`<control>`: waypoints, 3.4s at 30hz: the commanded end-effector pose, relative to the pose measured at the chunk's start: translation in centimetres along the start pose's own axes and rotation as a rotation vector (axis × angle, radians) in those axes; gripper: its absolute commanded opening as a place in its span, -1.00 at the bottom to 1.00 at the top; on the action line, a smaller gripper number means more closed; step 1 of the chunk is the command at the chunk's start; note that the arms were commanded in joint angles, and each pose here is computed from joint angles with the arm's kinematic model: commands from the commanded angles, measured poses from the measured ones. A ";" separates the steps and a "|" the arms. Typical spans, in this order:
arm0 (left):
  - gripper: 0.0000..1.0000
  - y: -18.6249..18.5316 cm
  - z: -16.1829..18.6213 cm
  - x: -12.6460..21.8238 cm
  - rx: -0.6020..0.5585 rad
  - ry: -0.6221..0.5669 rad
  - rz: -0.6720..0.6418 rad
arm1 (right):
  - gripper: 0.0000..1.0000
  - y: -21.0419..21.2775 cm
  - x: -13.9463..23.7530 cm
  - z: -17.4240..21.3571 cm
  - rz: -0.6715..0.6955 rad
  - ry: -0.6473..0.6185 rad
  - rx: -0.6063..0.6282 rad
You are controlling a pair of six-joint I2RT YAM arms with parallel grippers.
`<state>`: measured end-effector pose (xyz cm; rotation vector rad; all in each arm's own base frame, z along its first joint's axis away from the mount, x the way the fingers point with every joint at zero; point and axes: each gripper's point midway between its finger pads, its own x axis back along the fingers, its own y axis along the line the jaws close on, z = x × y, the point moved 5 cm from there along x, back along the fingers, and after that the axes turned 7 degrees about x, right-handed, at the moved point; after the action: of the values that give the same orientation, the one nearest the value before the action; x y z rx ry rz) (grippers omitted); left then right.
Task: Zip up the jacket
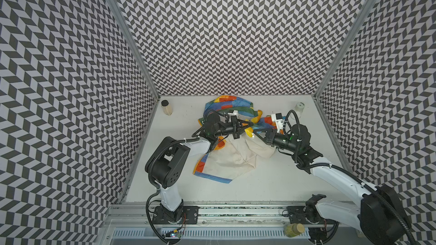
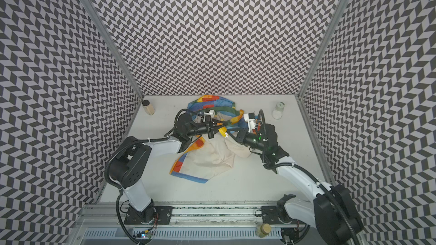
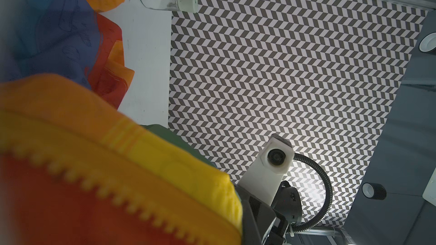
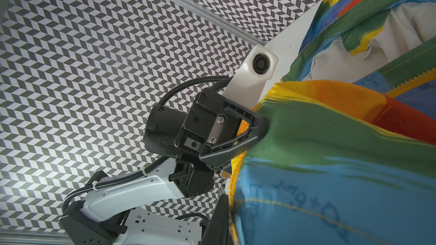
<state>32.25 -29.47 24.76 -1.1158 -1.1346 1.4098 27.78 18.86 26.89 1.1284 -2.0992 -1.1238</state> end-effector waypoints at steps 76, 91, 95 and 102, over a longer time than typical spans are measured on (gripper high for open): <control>0.37 5.3 5.8 18.9 -0.018 -0.508 -0.710 | -1.00 0.8 0.1 -2.8 -0.143 -0.122 0.178; 0.50 11.6 4.9 21.5 -0.312 -0.560 -1.288 | -1.00 1.9 0.6 -2.3 -0.173 -0.057 0.167; 0.51 12.4 3.6 20.5 -0.346 -0.518 -1.388 | -1.00 2.2 0.7 -2.4 -0.191 -0.041 0.161; 0.48 12.6 2.0 20.2 -0.374 -0.484 -1.627 | -1.00 2.5 1.3 -2.6 -0.197 -0.033 0.152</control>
<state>25.99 -11.94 10.56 0.0876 -1.9283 0.2590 28.55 17.68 27.71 1.3190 -2.1333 -1.0951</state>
